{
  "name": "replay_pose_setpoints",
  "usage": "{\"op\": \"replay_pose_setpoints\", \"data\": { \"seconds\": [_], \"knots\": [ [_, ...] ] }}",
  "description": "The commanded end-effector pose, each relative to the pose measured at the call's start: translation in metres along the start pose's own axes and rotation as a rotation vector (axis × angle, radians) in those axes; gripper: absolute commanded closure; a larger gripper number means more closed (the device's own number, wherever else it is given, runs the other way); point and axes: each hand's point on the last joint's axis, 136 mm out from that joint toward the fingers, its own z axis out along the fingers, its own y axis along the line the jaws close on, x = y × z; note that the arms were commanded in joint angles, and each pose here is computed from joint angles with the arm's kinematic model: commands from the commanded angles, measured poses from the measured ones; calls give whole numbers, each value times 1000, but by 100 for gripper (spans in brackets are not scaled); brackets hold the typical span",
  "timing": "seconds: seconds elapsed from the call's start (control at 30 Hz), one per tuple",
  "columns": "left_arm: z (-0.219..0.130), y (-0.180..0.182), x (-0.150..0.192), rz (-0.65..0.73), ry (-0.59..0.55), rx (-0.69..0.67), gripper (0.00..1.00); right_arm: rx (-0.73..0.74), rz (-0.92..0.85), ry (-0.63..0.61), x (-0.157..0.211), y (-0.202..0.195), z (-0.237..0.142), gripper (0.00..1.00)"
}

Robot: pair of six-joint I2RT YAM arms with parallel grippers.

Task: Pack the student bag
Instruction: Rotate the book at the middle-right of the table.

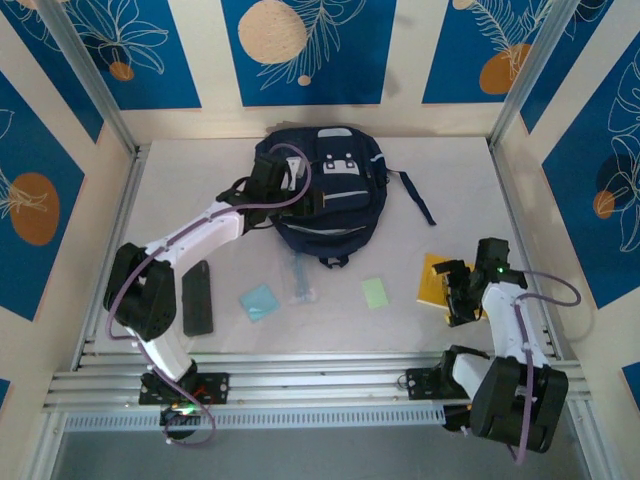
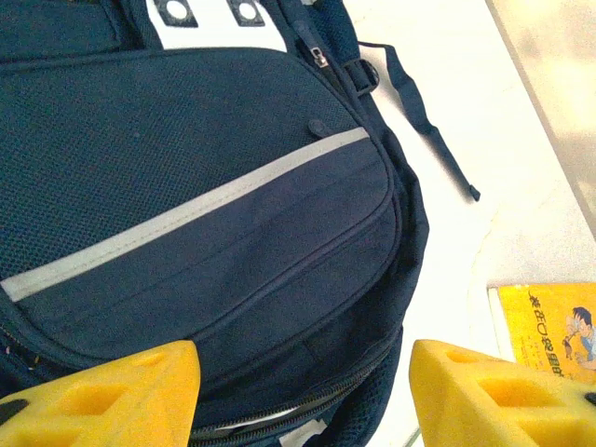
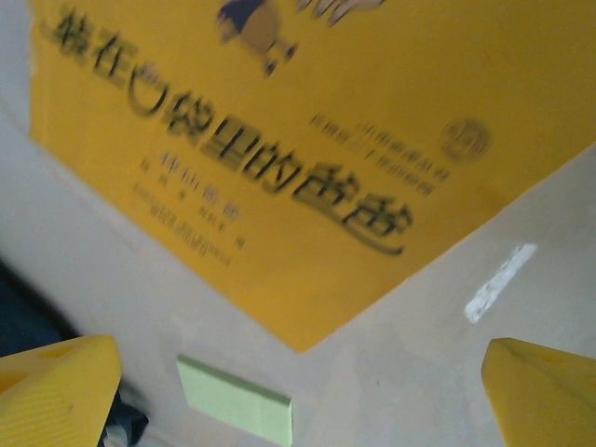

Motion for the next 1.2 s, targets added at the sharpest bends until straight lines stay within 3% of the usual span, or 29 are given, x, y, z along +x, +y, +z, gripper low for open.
{"op": "replay_pose_setpoints", "data": {
  "seconds": [0.0,0.3,0.8,0.87,0.9,0.97,1.17],
  "knots": [
    [-5,-12,-4,-18,-30,46,39,-23,88,21,-7,3,6,1],
    [-4,-10,5,-44,-32,56,39,52,220,-30,-23,-17,12,2],
    [-5,-13,12,-63,-25,66,40,132,209,-39,-43,-19,40,12],
    [-5,-13,13,-63,-22,66,40,120,182,-40,-46,-14,42,22],
    [-5,-14,13,-63,-20,69,40,105,161,-39,-47,-11,42,33],
    [-5,-15,13,-65,-17,73,40,69,115,-38,-49,-3,43,41],
    [-4,-15,16,-69,-8,78,40,-48,-88,38,-43,28,47,54]
  ]
}}
